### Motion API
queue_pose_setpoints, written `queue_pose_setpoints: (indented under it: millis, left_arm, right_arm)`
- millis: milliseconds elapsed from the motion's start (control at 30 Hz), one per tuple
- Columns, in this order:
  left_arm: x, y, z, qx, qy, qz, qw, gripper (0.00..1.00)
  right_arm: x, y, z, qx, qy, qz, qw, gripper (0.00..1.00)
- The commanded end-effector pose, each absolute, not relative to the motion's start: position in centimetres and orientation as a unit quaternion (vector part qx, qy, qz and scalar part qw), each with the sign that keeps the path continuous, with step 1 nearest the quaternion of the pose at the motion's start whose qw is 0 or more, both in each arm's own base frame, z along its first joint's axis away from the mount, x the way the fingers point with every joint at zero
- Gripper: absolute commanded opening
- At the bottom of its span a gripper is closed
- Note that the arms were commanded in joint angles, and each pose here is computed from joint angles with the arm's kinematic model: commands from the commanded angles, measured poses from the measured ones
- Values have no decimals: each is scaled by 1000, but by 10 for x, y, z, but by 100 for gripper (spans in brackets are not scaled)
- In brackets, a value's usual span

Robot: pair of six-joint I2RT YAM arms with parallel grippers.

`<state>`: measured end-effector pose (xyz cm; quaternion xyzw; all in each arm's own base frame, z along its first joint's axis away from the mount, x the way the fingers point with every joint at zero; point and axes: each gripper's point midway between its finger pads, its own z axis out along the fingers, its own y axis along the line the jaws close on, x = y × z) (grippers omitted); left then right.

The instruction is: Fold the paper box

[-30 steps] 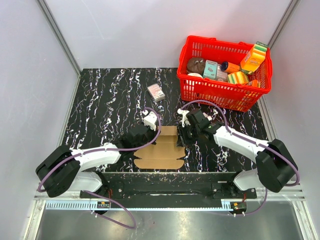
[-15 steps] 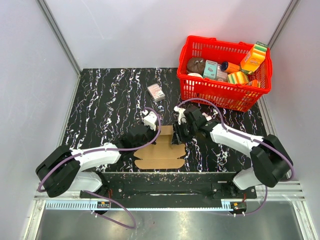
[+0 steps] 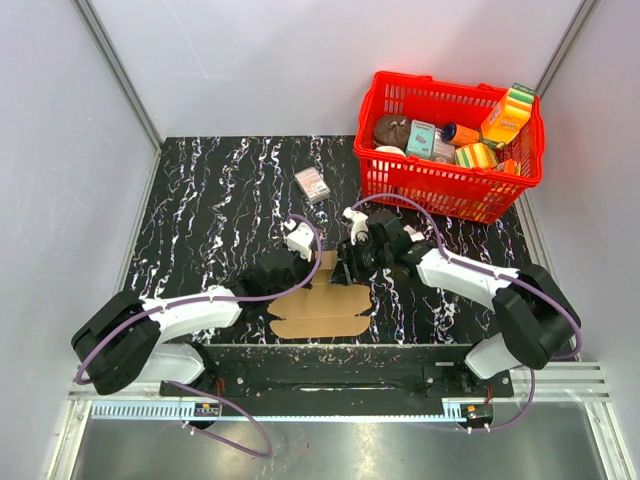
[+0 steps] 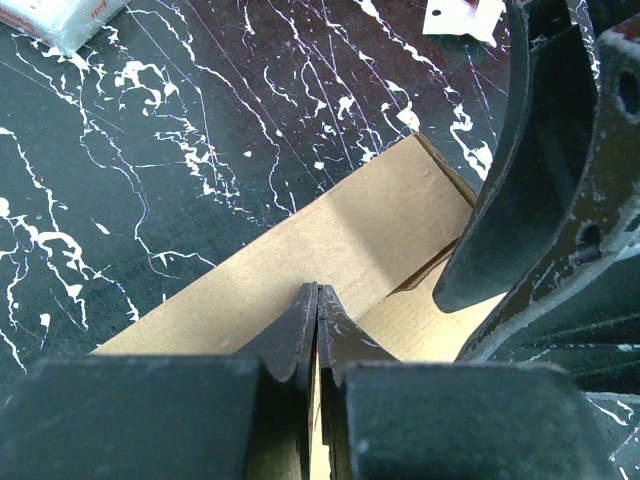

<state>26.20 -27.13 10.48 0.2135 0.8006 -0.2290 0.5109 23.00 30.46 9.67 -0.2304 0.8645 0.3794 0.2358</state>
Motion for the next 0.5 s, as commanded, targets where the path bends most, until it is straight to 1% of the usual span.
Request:
queue_pose_setpoints:
  millis: [0,167,233,300,333,400,433,467]
  left_arm:
    - [270,-279,126,211,784,-240,532,0]
    - [269,-278,126,211,785,-239,532,0]
    - [269,-278,127,210,784,-239,532,0]
    - [270,-277,126,210,785,-239,532,0]
    - [270,-278,128,209,784,-240,534,0]
    - [270,-278,127,210,784,-240,533,0]
    - [270,-278,128,210,783,-241,534,0]
    - [270,-279,128,210,783,-241,534,0]
  right_arm:
    - [231,323,115,-260,823,429,267,53]
    - [226,318,133,-279,808,430,289,57]
    - [227,311,148,-283,802,420,317,57]
    - [225,299,148,-277,815,395,320,57]
    - [230,291,155,-267,819,376,342,57]
    - [231,277,151,-248,837,344,346,57]
    - [238,268,154,-229,845,319,362,57]
    - [235,259,148,-220,858,302,352,58]
